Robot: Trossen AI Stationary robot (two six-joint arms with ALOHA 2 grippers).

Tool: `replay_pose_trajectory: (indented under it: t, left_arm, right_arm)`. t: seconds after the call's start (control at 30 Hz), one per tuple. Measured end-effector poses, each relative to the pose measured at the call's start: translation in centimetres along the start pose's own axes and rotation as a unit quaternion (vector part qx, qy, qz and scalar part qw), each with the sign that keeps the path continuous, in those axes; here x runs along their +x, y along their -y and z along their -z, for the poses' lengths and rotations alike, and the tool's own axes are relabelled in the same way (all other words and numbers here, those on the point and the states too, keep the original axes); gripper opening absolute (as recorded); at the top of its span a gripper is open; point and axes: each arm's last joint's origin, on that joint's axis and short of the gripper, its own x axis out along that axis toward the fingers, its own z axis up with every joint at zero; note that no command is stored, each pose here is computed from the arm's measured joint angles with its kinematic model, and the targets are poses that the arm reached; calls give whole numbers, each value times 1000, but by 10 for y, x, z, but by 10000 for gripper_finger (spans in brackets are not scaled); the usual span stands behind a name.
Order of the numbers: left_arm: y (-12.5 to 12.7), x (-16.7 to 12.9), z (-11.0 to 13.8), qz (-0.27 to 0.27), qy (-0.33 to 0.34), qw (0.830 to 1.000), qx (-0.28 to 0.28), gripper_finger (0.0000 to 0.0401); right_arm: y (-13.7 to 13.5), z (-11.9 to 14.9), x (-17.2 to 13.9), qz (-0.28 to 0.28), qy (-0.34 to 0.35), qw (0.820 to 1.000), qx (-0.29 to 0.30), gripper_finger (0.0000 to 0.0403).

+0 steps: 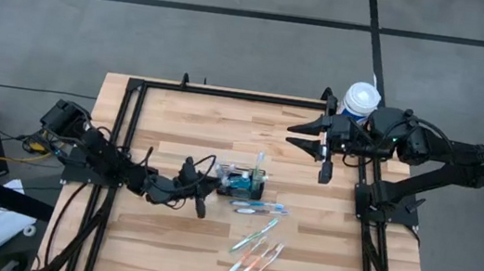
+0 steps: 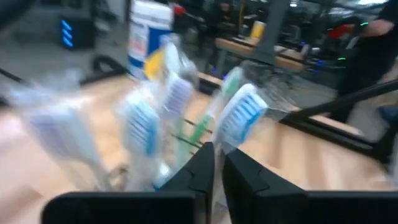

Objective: Pick & Place toothbrushing station
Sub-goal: Put the blue toothbrush into the black wire organizer

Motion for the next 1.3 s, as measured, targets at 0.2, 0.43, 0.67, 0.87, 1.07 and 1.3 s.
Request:
replay_pose_trajectory:
  t: [0.2, 0.43, 0.67, 0.87, 1.07, 1.3]
  left_arm:
    - [-7, -2, 9, 22, -29, 997, -71, 97]
    - [-7, -6, -4, 32, -12, 988, -148, 203]
    - [-6, -21, -42, 74, 34, 983, -166, 245]
    - [-7, -43, -102, 134, 114, 966, -189, 228]
    - [24, -48, -172, 190, 122, 964, -141, 199]
    - [49, -31, -212, 169, -18, 985, -26, 194]
  right_arm:
    - [0, -3, 0, 0, 13, 1000, 2, 93]
    - [-2, -5, -1, -4, 26, 1000, 4, 93]
    - [-3, -7, -1, -6, 33, 999, 5, 93]
    - [-3, -9, -1, -5, 47, 999, 2, 93]
    - [-2, -9, -1, -2, 48, 999, -9, 93]
    - [1, -1, 0, 5, 3, 1000, 23, 93]
